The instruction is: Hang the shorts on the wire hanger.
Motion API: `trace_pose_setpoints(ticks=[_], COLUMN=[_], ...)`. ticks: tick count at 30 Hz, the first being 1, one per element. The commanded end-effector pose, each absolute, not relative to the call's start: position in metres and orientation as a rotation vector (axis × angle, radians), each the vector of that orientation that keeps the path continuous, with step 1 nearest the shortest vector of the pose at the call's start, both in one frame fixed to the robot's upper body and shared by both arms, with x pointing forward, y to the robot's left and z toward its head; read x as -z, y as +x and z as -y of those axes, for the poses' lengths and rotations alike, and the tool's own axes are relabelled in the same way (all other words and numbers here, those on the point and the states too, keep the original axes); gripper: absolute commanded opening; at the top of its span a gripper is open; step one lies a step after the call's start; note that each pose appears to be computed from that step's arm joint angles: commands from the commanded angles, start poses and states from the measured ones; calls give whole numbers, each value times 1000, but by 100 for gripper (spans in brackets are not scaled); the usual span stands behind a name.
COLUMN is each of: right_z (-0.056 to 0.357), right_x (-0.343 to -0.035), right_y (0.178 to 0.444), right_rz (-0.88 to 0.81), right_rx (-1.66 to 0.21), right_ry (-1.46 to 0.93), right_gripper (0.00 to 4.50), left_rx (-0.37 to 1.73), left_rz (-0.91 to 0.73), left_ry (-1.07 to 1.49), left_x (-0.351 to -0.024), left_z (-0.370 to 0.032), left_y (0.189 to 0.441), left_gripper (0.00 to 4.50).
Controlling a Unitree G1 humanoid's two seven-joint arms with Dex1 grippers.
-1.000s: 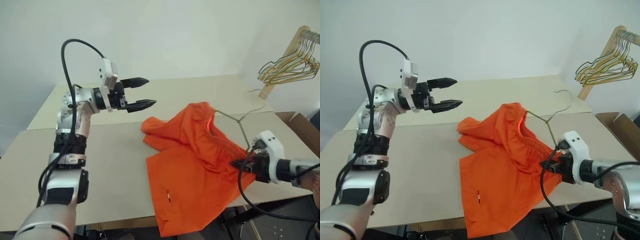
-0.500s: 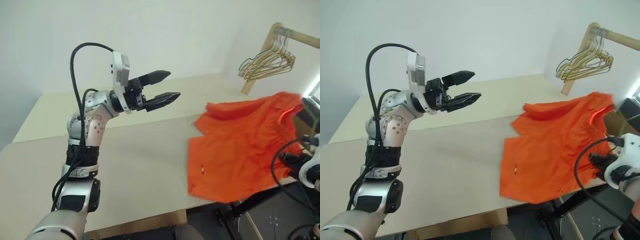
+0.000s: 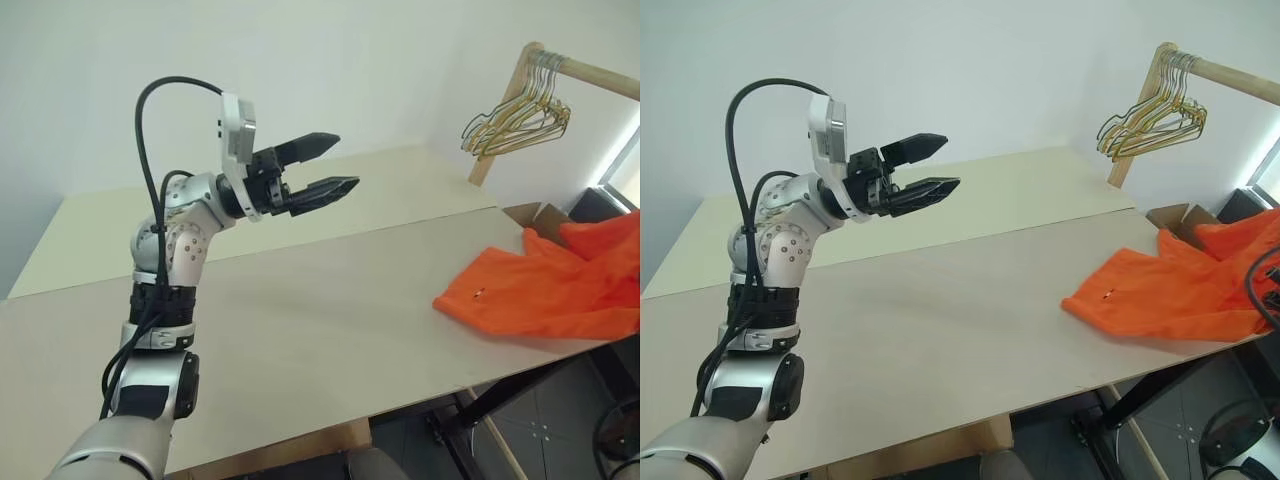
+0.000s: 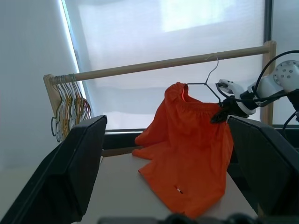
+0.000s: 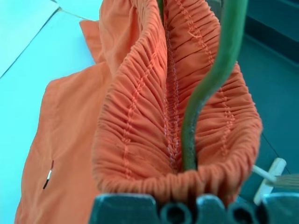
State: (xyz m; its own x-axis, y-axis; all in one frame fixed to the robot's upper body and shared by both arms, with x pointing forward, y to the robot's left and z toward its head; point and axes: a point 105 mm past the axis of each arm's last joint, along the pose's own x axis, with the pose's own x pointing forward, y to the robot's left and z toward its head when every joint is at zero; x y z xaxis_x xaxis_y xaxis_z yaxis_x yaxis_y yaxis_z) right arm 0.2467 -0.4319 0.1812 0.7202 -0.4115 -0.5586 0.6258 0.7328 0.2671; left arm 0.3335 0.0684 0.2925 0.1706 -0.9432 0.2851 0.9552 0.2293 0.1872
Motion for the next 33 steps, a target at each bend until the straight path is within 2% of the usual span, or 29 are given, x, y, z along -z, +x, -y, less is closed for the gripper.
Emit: trace_pose_setpoints(ticks=[1, 10, 21, 33], right_z=[451, 473, 504, 503], right_x=[-214, -232, -223, -198], right_y=[252, 261, 254, 254], right_rz=[-384, -343, -315, -388], right_rx=[636, 688, 890, 961], right_ry=[434, 418, 552, 592], right_gripper=[0, 0, 0, 0], left_rx=[1342, 1364, 1390, 1394], left_rz=[443, 454, 434, 416], left_ry=[-20, -49, -49, -28], left_x=[-310, -313, -311, -304], left_z=[-74, -77, -76, -76], left_y=[326, 316, 311, 310], left_gripper=[445, 445, 445, 445])
